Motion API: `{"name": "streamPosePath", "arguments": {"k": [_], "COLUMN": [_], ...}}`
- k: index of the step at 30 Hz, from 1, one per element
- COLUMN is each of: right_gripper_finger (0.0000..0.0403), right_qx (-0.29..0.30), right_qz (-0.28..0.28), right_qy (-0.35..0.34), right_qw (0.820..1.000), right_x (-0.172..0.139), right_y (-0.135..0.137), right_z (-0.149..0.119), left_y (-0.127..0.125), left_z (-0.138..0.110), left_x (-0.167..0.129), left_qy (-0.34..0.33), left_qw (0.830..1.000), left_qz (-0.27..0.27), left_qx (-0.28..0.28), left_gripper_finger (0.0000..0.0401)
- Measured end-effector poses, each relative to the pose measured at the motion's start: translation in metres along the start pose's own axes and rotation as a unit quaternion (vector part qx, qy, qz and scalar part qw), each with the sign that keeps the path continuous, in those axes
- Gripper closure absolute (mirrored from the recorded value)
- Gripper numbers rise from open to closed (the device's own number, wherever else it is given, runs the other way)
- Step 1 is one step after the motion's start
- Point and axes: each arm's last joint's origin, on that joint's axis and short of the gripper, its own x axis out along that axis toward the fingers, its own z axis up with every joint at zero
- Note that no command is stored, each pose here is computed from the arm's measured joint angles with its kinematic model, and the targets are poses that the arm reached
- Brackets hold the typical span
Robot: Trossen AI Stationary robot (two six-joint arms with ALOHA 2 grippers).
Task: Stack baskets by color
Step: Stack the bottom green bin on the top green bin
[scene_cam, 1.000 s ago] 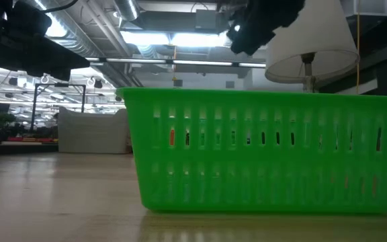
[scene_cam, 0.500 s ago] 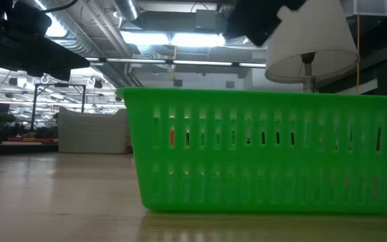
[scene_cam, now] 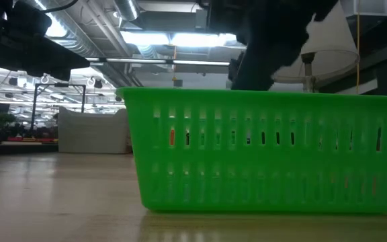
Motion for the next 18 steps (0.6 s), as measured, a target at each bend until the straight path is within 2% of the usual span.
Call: {"name": "streamPosePath", "arguments": {"k": [7, 14, 16, 18], "right_gripper_finger": [0.0218, 0.0233, 0.0250, 0.0285], "right_qx": [-0.001, -0.008, -0.010, -0.028], "right_qz": [0.017, 0.001, -0.020, -0.047], "right_qy": [0.031, 0.062, 0.055, 0.054], "right_qw": [0.999, 0.998, 0.998, 0.997], "right_x": [0.012, 0.020, 0.021, 0.020], "right_y": [-0.003, -0.007, -0.010, -0.015], "right_z": [-0.005, -0.012, -0.012, -0.011], "left_y": [0.000, 0.000, 0.000, 0.000], "left_z": [0.000, 0.000, 0.000, 0.000], "left_x": [0.000, 0.000, 0.000, 0.000], "left_qy": [0.000, 0.000, 0.001, 0.001], "left_qw": [1.000, 1.000, 1.000, 1.000], "left_qz": [0.000, 0.000, 0.000, 0.000], "left_qx": [0.000, 0.000, 0.000, 0.000], "left_gripper_finger": [0.0360, 0.0360, 0.0360, 0.0360]}}
